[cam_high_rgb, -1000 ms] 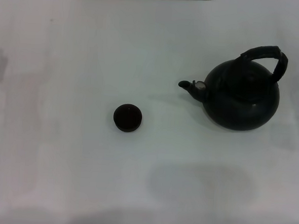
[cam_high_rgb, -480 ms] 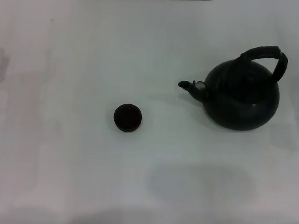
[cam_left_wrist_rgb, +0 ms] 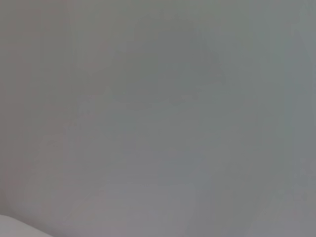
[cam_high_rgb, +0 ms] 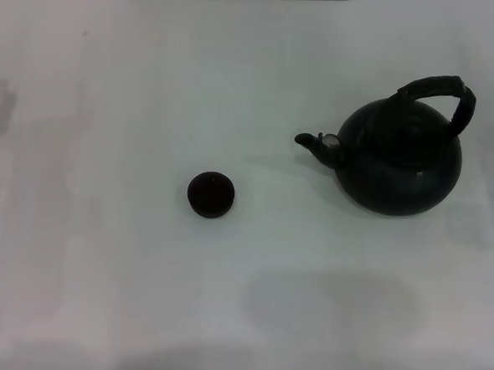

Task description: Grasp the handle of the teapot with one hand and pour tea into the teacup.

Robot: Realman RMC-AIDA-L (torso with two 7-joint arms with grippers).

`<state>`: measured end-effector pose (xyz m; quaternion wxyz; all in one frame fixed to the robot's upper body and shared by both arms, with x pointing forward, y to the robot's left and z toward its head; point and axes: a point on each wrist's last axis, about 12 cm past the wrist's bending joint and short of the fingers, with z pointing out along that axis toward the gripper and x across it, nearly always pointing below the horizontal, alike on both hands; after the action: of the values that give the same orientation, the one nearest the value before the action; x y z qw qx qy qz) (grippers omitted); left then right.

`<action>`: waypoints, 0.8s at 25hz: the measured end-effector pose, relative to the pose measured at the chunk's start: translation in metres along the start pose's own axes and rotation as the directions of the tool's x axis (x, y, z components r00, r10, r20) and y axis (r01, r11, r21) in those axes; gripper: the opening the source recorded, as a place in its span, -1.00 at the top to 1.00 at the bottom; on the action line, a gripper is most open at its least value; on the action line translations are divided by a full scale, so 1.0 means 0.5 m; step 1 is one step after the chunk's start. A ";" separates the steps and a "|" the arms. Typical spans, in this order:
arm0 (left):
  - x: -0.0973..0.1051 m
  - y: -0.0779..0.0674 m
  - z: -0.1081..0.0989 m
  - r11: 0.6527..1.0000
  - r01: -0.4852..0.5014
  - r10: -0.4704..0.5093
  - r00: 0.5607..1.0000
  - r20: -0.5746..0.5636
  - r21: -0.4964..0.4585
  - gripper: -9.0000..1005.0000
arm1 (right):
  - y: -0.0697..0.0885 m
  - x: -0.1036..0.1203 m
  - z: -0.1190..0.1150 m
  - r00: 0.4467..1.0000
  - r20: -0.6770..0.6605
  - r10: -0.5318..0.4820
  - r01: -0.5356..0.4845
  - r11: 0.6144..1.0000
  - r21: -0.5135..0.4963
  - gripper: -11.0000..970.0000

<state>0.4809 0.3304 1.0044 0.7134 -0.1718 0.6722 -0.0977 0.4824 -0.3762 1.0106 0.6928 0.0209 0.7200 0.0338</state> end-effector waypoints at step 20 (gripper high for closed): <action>0.000 0.000 -0.001 1.000 0.003 -0.003 1.000 0.000 -0.001 -0.77 | 0.000 0.000 0.000 1.000 0.002 0.000 0.000 1.000 -0.001 -0.53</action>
<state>0.4805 0.3302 1.0042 0.7133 -0.1732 0.6720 -0.0981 0.4825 -0.3761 1.0108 0.6935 0.0205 0.7194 0.0340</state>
